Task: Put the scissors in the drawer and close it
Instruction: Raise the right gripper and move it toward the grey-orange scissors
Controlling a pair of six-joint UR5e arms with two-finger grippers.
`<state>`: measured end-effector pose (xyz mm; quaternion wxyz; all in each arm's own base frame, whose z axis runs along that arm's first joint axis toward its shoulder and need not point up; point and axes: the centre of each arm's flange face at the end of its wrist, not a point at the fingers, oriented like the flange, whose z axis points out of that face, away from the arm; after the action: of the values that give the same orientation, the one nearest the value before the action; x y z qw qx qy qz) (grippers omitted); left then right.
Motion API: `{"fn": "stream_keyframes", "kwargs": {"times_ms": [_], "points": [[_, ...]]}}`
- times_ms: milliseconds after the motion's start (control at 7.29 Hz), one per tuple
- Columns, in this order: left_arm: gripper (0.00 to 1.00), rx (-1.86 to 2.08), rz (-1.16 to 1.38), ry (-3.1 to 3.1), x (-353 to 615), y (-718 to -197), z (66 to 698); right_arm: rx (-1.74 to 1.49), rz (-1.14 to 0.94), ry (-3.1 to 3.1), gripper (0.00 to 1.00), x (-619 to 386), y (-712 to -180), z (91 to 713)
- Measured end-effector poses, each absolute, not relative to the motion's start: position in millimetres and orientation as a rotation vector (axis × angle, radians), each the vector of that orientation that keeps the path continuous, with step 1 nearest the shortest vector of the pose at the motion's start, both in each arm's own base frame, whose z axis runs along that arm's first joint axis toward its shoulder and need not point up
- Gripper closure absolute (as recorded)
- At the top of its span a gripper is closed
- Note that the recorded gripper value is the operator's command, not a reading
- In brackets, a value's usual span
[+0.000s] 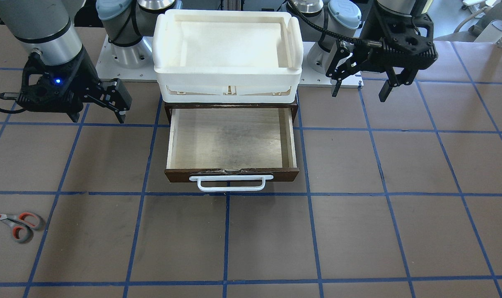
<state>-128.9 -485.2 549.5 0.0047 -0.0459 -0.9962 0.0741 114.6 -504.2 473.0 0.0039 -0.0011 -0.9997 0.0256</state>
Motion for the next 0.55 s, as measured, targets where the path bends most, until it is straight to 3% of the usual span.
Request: {"fn": "stream_keyframes", "kwargs": {"times_ms": [549], "points": [[0.0, -0.148, 0.255, -3.122, -128.9, -479.3, 542.5, 0.006, 0.109, -3.127, 0.0, 114.3, -497.4, 482.9]]}}
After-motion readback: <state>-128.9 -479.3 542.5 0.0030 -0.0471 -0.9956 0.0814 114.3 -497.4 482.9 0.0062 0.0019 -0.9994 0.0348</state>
